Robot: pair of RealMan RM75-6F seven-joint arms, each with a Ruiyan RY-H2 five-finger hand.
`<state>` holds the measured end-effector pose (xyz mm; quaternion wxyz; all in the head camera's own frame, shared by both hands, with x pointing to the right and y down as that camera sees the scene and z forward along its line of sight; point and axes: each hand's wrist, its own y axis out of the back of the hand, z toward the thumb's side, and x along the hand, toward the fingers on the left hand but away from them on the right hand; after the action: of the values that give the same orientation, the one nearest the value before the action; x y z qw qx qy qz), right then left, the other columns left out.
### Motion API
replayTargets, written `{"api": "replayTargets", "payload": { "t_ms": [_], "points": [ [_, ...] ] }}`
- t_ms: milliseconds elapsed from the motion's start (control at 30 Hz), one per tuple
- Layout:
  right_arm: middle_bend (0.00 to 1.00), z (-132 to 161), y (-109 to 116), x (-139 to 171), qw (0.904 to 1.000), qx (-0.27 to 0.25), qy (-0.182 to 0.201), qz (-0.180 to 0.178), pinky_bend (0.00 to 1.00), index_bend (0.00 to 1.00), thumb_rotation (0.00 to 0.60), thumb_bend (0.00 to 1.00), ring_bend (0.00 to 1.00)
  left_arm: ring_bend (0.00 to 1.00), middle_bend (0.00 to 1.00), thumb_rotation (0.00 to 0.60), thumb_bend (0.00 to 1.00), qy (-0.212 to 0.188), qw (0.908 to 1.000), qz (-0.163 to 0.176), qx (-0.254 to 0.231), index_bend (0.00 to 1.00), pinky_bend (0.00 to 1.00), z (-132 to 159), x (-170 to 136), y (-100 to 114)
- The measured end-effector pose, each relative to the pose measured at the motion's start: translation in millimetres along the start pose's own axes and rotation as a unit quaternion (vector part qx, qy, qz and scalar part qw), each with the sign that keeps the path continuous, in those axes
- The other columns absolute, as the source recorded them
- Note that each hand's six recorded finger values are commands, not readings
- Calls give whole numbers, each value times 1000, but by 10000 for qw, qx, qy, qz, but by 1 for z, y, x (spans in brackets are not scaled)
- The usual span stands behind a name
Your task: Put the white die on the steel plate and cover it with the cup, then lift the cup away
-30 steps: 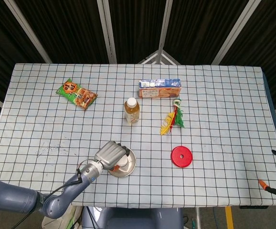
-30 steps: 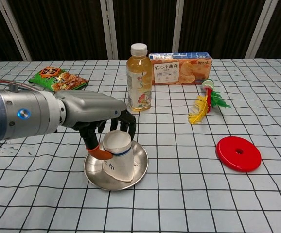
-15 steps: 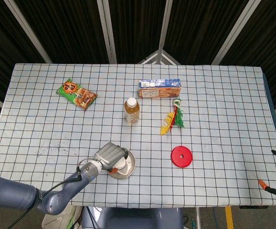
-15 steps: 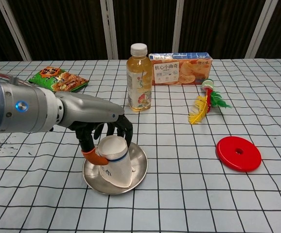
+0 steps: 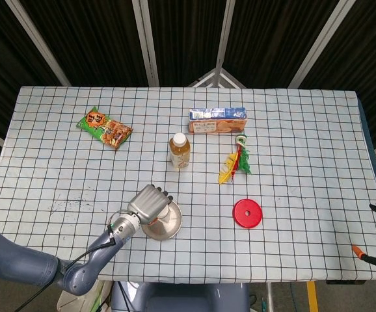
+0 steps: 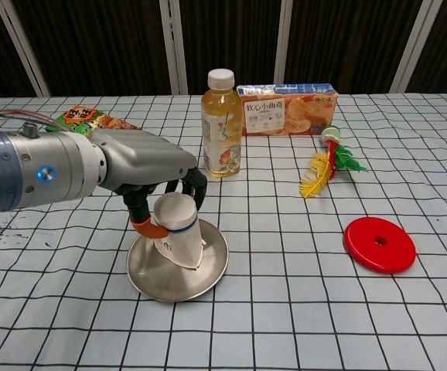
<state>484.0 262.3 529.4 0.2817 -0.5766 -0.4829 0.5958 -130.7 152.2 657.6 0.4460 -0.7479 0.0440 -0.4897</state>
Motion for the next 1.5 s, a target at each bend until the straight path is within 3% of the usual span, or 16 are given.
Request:
{"api": "replayTargets", "payload": {
  "t_ms": [333,633,867,1133,1367,1500],
  "points": [
    [141,0,-1,0,10000,-3,-8,11,0,172,600,56,131,347,403,600,480,-136,9990,398,134,472,400,11,5,-1],
    [141,0,-2,-1,10000,7,-19,29,0,172,600,56,131,347,407,600,480,-434,9965,392,-591,472,400,16,-1,1],
    [141,1,-2,0,10000,7,-20,36,0,172,600,56,131,347,407,600,480,-520,9948,-10,-878,472,400,10,-9,-5],
    [141,1,-3,-1,10000,-6,-24,48,0,172,600,56,131,347,407,600,480,-382,9941,-548,-854,471,400,1,-13,-16],
    [141,1,-3,0,10000,-7,-37,48,0,172,600,56,131,347,407,600,480,-345,9875,-1023,-1149,472,400,1,-15,-22],
    [140,1,-3,0,10000,-12,-38,63,0,172,600,56,131,347,407,600,480,-337,9857,-1021,-1299,472,400,0,-12,-15]
  ]
}}
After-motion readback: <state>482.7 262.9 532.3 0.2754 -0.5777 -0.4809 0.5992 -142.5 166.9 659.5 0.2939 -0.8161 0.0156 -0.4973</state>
